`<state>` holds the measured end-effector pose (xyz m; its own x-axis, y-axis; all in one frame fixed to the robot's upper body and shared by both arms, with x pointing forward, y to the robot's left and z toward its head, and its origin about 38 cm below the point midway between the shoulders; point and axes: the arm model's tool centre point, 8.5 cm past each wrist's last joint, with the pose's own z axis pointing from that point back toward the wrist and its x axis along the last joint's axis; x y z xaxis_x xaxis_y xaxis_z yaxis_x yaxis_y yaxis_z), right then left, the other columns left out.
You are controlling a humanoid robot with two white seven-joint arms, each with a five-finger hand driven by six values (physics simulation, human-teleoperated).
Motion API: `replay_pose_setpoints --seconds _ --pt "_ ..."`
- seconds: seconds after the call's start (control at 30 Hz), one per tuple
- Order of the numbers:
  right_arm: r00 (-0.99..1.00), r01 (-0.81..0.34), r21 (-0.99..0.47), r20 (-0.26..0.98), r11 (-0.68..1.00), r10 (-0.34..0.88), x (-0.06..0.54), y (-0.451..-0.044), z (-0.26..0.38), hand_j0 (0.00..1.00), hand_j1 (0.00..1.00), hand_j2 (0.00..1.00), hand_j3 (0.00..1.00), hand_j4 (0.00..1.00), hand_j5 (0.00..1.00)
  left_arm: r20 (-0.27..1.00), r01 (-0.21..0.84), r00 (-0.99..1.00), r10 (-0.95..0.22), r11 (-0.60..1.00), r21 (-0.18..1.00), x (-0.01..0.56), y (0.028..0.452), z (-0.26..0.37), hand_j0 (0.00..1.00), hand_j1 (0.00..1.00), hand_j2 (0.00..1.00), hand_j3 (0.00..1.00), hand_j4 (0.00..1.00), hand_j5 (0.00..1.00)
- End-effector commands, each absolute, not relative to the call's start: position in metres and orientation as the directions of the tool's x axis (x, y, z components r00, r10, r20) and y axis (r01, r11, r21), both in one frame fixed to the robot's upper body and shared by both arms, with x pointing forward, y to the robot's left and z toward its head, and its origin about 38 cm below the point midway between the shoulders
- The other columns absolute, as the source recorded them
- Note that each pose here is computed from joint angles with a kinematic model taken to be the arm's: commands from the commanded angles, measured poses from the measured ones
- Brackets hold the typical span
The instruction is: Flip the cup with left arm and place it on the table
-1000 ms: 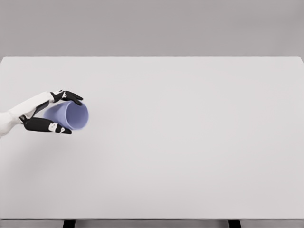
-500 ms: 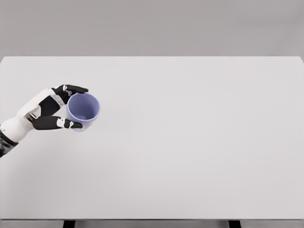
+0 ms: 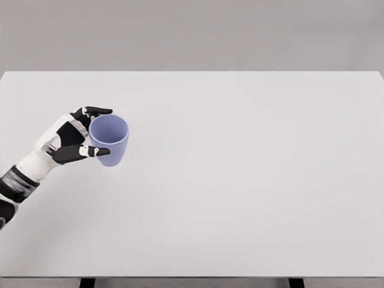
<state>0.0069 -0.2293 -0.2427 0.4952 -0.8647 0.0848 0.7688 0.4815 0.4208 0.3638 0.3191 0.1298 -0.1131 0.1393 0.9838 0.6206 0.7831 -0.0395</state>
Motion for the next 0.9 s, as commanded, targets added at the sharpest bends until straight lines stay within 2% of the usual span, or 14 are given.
replay_pose_setpoints --seconds 0.0,0.2,0.5,0.63,0.87 --pt "0.496 0.769 0.421 0.085 0.482 -0.864 0.007 -0.229 -0.243 1.00 1.00 1.00 1.00 1.00 1.00 0.981 0.615 -0.103 0.163 0.786 -0.066 0.365 0.316 0.125 0.63 0.63 0.63 0.63 0.63 0.63" --pt "0.496 0.769 0.420 0.084 0.482 -0.864 0.006 -0.229 -0.243 1.00 1.00 1.00 1.00 1.00 1.00 0.984 0.606 -0.045 0.173 0.788 -0.111 0.364 0.304 0.096 0.63 0.63 0.63 0.63 0.63 0.63" --pt "0.496 0.768 0.422 0.086 0.482 -0.864 0.007 -0.229 -0.243 1.00 1.00 1.00 1.00 1.00 1.00 0.986 0.596 -0.033 0.164 0.795 -0.112 0.363 0.307 0.090 0.64 0.64 0.64 0.64 0.64 0.64" --pt "0.496 0.769 0.421 0.085 0.482 -0.864 0.007 -0.229 -0.243 1.00 1.00 1.00 1.00 1.00 1.00 0.986 0.595 -0.032 0.163 0.796 -0.112 0.363 0.307 0.089 0.81 0.81 0.81 0.81 0.81 0.81" --pt "0.496 0.769 0.421 0.085 0.482 -0.864 0.007 -0.229 -0.243 1.00 1.00 1.00 1.00 1.00 1.00 0.986 0.594 -0.034 0.163 0.797 -0.112 0.363 0.307 0.089 0.93 0.93 0.93 0.93 0.93 0.93"
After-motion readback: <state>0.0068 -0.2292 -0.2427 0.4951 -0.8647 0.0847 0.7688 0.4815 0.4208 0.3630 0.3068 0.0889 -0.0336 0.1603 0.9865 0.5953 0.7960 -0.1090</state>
